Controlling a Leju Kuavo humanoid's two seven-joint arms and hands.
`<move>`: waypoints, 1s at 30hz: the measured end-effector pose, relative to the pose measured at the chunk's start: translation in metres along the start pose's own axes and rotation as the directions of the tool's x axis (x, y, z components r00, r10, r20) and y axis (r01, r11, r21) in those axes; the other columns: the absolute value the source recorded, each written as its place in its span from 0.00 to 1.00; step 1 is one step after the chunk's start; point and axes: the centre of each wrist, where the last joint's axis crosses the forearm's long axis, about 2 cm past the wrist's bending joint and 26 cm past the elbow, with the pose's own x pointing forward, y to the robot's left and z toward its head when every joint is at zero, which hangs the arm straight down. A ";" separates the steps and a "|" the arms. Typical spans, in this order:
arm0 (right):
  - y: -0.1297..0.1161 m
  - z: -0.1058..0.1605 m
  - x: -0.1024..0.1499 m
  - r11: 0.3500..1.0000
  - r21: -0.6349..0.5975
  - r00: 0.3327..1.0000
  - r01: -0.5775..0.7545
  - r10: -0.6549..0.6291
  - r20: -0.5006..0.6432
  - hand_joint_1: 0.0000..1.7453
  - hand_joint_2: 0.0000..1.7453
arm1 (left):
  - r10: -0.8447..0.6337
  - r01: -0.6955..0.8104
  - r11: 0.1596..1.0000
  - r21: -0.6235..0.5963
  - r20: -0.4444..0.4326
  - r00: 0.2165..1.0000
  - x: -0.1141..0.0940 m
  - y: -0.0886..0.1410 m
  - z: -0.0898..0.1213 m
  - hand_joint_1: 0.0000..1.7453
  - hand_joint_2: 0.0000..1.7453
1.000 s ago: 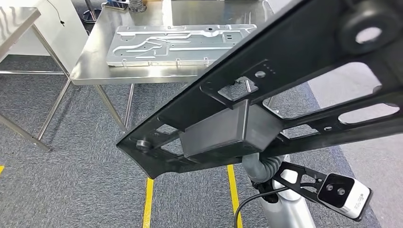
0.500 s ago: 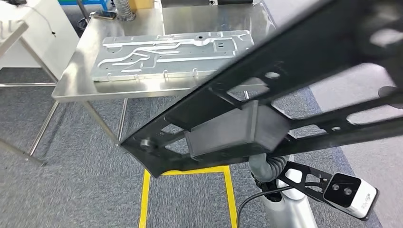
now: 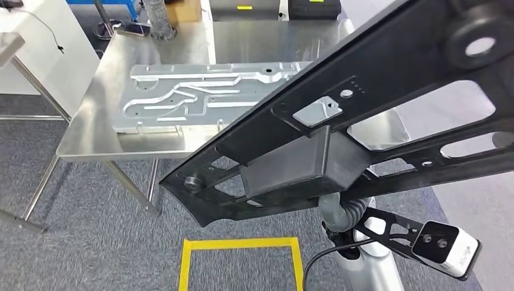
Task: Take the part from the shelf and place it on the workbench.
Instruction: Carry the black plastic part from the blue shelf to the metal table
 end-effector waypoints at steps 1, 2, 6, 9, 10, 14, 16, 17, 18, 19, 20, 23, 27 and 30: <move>0.000 0.001 0.000 1.000 -0.002 1.000 -0.002 0.002 -0.003 1.00 1.00 | 0.000 0.000 1.000 0.001 -0.001 1.000 0.000 0.000 0.000 0.00 1.00; 0.000 0.002 0.000 1.000 -0.006 1.000 -0.004 0.004 -0.007 1.00 1.00 | 0.000 0.000 1.000 0.001 -0.002 1.000 -0.001 0.000 0.000 0.00 1.00; 0.000 0.006 0.001 1.000 -0.021 1.000 -0.017 0.017 -0.018 1.00 1.00 | 0.000 0.000 1.000 0.002 -0.002 1.000 -0.001 0.000 0.001 0.00 1.00; -0.002 -0.004 0.004 0.999 -0.010 0.999 -0.052 0.052 0.010 1.00 1.00 | 0.003 -0.003 1.000 -0.006 0.015 1.000 0.006 -0.004 -0.003 0.00 1.00; -0.002 -0.006 0.005 0.997 -0.012 0.997 -0.072 0.072 0.013 1.00 1.00 | 0.007 -0.007 1.000 -0.009 0.021 1.000 0.008 -0.007 -0.003 0.00 1.00; -0.007 -0.003 0.006 0.942 -0.085 0.946 -0.323 0.318 -0.068 1.00 1.00 | 0.026 -0.026 1.000 0.006 0.020 0.999 0.005 -0.008 -0.002 0.00 1.00; -0.018 -0.007 0.008 0.811 -0.109 0.817 -0.574 0.559 -0.144 1.00 1.00 | 0.033 -0.033 0.999 0.017 0.019 0.999 0.002 -0.006 -0.001 0.00 1.00; -0.025 -0.010 0.010 0.719 -0.109 0.725 -0.686 0.667 -0.171 1.00 1.00 | 0.036 -0.036 0.999 0.021 0.019 0.999 0.001 -0.006 -0.001 0.00 1.00; -0.032 -0.014 0.012 0.638 -0.104 0.646 -0.763 0.741 -0.185 1.00 1.00 | 0.038 -0.038 0.999 0.024 0.017 0.999 0.000 -0.005 0.000 0.00 1.00; -0.038 -0.017 0.013 0.582 -0.099 0.590 -0.807 0.785 -0.192 1.00 1.00 | 0.040 -0.041 0.999 0.027 0.014 0.999 -0.002 -0.004 0.001 0.00 1.00; -0.042 -0.019 0.014 0.554 -0.096 0.561 -0.827 0.805 -0.191 1.00 1.00 | 0.043 -0.043 0.999 0.029 0.011 0.999 -0.004 -0.004 0.002 0.00 1.00; -0.049 -0.024 0.015 0.522 -0.087 0.528 -0.849 0.828 -0.188 1.00 1.00 | 0.049 -0.049 0.998 0.032 0.012 0.999 -0.004 -0.004 0.002 0.00 1.00; -0.066 -0.032 0.017 0.295 0.000 0.287 -0.956 0.929 -0.233 1.00 1.00 | 0.052 -0.053 0.998 0.028 0.024 0.998 0.000 -0.005 0.000 0.00 1.00; -0.099 -0.046 0.013 0.047 0.179 0.000 -0.983 0.966 -0.258 1.00 1.00 | 0.048 -0.049 0.999 0.023 0.030 0.998 0.001 -0.005 0.000 0.00 1.00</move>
